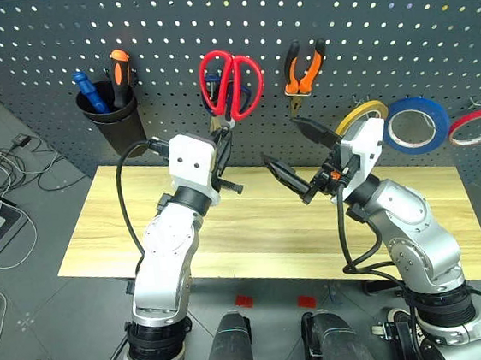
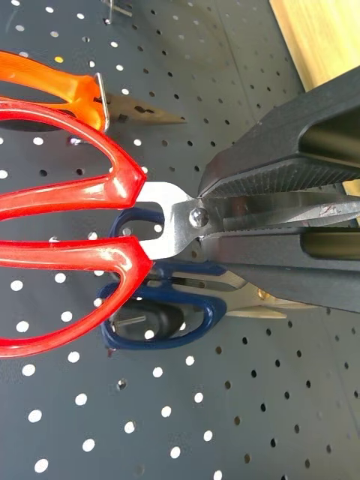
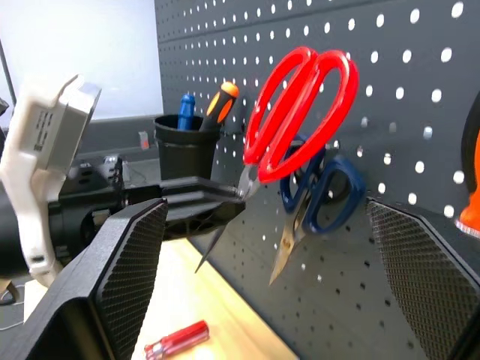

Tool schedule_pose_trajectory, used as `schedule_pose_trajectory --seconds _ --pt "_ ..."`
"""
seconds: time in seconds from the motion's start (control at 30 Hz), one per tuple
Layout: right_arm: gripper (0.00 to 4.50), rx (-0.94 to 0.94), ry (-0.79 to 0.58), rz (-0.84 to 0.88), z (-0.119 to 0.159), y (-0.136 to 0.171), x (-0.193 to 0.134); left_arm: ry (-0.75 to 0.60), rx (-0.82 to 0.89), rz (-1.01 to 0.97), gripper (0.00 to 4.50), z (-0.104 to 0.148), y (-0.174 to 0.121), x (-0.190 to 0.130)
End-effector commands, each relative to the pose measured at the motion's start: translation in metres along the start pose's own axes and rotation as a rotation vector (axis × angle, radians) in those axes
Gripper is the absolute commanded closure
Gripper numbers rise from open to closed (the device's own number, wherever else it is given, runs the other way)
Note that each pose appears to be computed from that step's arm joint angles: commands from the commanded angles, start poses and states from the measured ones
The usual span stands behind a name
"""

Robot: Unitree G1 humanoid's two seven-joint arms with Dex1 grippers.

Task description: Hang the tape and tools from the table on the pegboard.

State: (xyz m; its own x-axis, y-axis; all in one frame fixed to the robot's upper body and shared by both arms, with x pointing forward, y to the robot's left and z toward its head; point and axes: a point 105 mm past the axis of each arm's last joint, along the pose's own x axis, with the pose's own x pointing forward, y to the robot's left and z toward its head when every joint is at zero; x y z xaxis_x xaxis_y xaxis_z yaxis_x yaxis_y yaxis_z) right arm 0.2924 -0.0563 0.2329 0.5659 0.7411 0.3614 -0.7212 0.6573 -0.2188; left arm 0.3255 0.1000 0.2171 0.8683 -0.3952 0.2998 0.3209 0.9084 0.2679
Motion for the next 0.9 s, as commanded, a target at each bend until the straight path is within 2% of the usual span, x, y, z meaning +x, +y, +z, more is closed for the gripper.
schedule_pose_trajectory --seconds 0.03,0.37,0.53,0.77,0.9 --pt "0.0 -0.031 -0.048 0.002 0.015 0.003 -0.002 -0.037 0.008 -0.007 4.21 0.011 -0.003 -0.007" --pt "0.0 -0.027 -0.036 -0.007 0.014 0.002 -0.003 0.044 0.029 0.039 4.21 -0.007 0.004 -0.019" --pt "0.0 -0.028 -0.027 -0.014 0.012 0.0 -0.003 0.122 0.067 0.073 4.21 -0.022 0.008 -0.017" --pt "0.0 -0.03 -0.019 -0.018 0.011 -0.001 -0.004 0.166 0.094 0.064 4.21 -0.033 0.008 -0.014" --pt "0.0 -0.03 -0.013 -0.018 0.009 -0.001 -0.004 0.188 0.101 0.05 2.89 -0.039 0.007 -0.016"
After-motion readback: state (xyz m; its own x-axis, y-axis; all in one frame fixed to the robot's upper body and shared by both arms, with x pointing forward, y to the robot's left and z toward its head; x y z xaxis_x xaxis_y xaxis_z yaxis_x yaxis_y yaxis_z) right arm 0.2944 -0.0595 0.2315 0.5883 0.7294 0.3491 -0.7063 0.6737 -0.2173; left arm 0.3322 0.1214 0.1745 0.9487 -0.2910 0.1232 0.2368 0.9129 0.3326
